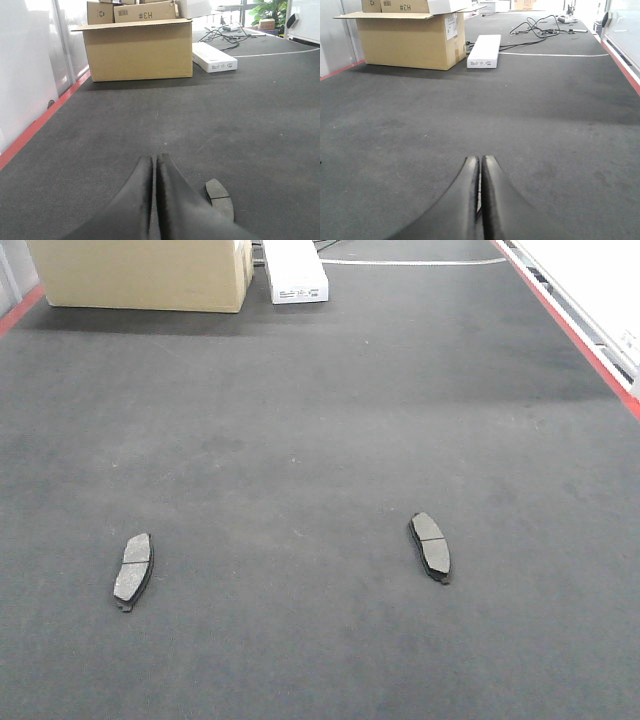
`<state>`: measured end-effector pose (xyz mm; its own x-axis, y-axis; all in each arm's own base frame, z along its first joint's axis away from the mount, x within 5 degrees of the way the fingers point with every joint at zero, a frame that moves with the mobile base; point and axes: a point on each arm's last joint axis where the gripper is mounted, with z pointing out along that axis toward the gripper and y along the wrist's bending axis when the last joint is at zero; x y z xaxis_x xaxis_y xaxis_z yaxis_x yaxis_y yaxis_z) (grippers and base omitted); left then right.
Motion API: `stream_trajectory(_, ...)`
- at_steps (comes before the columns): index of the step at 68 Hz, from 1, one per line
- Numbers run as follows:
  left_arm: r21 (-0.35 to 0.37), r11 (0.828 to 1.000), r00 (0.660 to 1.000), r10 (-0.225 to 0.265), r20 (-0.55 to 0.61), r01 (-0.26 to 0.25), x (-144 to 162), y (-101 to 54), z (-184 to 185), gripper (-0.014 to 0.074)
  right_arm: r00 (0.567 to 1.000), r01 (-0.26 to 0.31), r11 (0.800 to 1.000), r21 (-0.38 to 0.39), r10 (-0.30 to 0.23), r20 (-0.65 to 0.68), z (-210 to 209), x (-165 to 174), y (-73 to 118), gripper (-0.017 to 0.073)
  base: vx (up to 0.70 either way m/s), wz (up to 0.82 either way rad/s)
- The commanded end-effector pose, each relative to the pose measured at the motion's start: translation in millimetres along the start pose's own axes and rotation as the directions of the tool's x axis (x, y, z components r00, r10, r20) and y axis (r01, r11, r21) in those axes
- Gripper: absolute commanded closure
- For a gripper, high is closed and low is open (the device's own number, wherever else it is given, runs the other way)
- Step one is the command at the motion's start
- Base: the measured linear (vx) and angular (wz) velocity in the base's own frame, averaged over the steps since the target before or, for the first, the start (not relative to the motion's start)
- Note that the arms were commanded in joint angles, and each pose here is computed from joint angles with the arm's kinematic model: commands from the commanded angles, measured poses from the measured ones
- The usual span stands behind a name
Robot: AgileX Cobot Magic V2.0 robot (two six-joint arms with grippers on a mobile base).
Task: Move and align brake pads A on conveyor
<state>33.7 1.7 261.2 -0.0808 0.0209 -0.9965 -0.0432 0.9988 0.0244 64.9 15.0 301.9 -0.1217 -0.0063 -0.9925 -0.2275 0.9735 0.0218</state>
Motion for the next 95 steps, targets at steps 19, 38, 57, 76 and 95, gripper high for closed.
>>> stream_trajectory(19,0.004,1.0,0.993,-0.013,0.115,0.012,-14.6,0.0,-5.3,0.06,0.996,0.005,1.0,0.001,-0.005,0.094,-1.6,-14.9,0.2,0.0565,-0.12,-0.02)
stream_trajectory(38,0.004,1.0,0.993,-0.013,0.115,0.012,-14.6,0.0,-5.3,0.06,0.996,0.005,1.0,0.001,-0.005,0.094,-1.6,-14.9,0.2,0.0565,-0.25,-0.09)
stream_trajectory(57,0.004,1.0,0.993,-0.013,0.115,0.012,-14.6,0.0,-5.3,0.06,0.996,0.005,1.0,0.001,-0.005,0.094,-1.6,-14.9,0.2,0.0565,-0.3,-0.11)
stream_trajectory(76,0.004,1.0,0.993,-0.013,0.115,0.012,-14.6,0.0,-5.3,0.06,0.996,0.005,1.0,0.001,-0.005,0.094,-1.6,-14.9,0.2,0.0565,-0.33,-0.03)
stream_trajectory(95,0.004,1.0,0.993,-0.013,0.115,0.012,-14.6,0.0,-5.3,0.06,0.996,0.005,1.0,0.001,-0.005,0.094,-1.6,-14.9,0.2,0.0565,-0.31,-0.09)
